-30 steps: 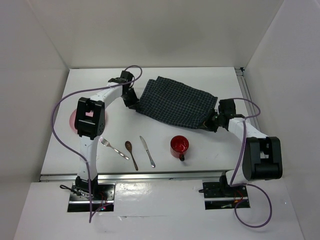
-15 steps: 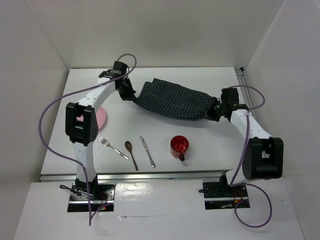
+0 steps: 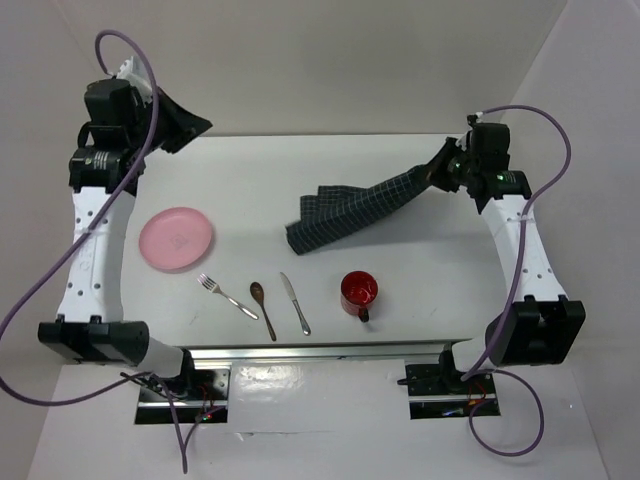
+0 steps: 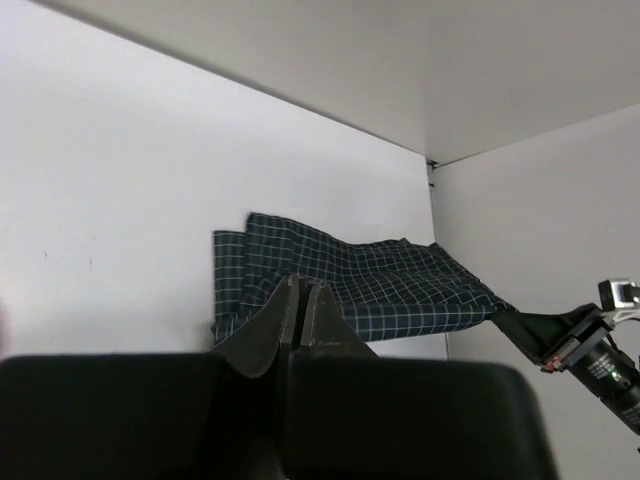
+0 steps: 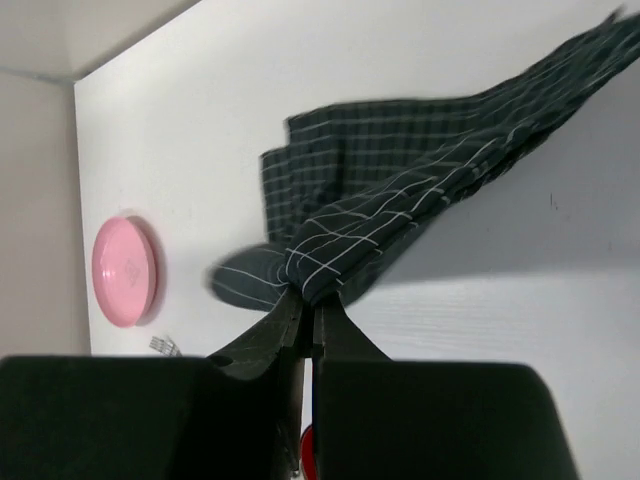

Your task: Set the dinner table for one person

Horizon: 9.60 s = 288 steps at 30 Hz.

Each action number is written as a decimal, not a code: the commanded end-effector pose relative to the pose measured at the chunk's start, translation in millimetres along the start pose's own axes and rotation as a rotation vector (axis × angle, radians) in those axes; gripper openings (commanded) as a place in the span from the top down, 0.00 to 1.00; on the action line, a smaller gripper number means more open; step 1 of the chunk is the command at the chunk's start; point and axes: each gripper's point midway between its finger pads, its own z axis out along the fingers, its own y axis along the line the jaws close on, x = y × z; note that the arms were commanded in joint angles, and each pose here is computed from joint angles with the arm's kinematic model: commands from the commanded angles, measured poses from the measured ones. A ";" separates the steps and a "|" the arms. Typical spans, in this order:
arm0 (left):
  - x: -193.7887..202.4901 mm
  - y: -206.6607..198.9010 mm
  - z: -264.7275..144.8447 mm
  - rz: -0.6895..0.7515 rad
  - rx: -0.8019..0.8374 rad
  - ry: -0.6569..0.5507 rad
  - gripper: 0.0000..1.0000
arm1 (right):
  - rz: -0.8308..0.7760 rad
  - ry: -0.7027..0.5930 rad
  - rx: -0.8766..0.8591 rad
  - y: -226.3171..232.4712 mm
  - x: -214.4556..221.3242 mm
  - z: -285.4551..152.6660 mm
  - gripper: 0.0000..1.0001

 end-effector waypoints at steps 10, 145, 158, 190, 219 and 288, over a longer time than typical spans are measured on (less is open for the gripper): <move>129.8 11.1 52.7 0.043 0.089 0.397 1.00 | -0.034 0.051 0.008 -10.5 28.4 -18.1 1.00; 285.9 244.8 144.0 -0.027 -0.530 0.742 1.00 | 0.039 0.592 0.167 -103.0 227.3 143.2 0.92; 184.0 173.8 138.4 0.104 -0.420 0.507 0.97 | -0.090 0.353 0.124 -30.8 127.4 148.0 0.67; 178.8 228.3 263.4 0.063 -0.342 0.508 1.00 | -0.018 0.379 0.235 -88.6 120.3 277.3 1.00; 159.8 369.2 -38.8 -0.557 -0.857 0.266 0.17 | -0.215 0.436 -0.261 74.3 166.6 92.7 0.06; 293.6 156.9 164.8 0.198 -0.377 0.728 1.00 | -0.166 0.546 0.126 -20.6 244.6 -35.1 0.10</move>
